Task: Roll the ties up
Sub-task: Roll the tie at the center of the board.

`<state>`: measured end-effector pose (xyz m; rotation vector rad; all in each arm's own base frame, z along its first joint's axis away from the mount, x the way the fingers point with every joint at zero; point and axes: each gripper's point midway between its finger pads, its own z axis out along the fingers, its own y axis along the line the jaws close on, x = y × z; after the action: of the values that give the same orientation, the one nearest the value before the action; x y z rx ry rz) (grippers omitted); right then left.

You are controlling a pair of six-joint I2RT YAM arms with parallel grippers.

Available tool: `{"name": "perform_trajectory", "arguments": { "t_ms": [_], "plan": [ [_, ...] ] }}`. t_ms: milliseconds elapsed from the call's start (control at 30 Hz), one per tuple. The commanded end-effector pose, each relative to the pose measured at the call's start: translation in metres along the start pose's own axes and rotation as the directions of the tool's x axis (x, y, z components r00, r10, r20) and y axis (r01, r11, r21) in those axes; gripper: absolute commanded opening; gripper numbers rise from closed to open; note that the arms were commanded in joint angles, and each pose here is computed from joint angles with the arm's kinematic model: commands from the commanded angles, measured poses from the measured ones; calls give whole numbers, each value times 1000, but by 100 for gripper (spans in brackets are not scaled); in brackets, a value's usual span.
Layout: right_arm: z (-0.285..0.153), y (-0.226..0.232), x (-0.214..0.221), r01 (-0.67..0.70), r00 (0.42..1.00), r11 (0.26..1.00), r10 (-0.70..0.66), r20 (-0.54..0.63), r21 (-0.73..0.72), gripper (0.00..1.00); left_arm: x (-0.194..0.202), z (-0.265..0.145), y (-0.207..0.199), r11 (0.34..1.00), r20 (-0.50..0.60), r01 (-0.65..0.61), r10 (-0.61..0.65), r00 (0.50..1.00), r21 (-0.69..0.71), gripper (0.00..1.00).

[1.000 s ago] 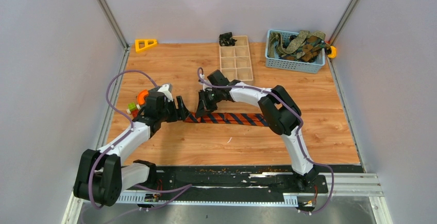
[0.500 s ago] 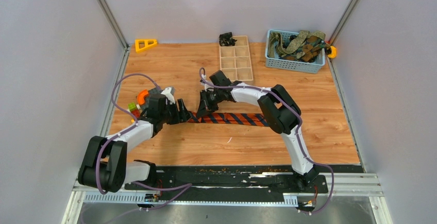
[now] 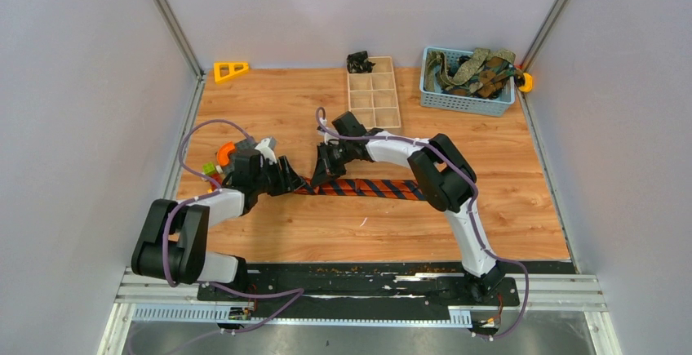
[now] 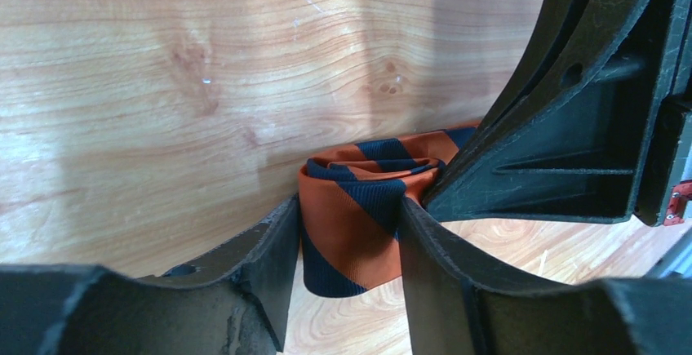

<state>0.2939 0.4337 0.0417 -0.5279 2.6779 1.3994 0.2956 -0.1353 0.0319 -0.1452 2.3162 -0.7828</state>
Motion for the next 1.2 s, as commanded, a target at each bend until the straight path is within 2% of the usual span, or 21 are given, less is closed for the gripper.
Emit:
{"name": "perform_trajectory", "arguments": {
  "t_ms": [0,233,467,700,1167],
  "plan": [
    [11,-30,4,-22,1000,997,22,-6,80,0,4,6,-4,998,0,18,-18,1000,55,52],
    [8,-23,-5,-14,1000,997,14,5,77,0,7,8,-7,996,-5,39,-39,999,82,30],
    [-5,6,-30,32,998,998,-35,46,59,0,6,3,-3,998,15,54,-55,998,45,18],
    [-23,35,-35,83,993,996,-86,76,41,4,-3,-5,5,997,56,58,-55,997,-54,14],
    [-8,36,-13,82,996,996,-83,35,28,8,-24,-12,-2,981,107,49,-29,994,-188,11]
  ]
}}
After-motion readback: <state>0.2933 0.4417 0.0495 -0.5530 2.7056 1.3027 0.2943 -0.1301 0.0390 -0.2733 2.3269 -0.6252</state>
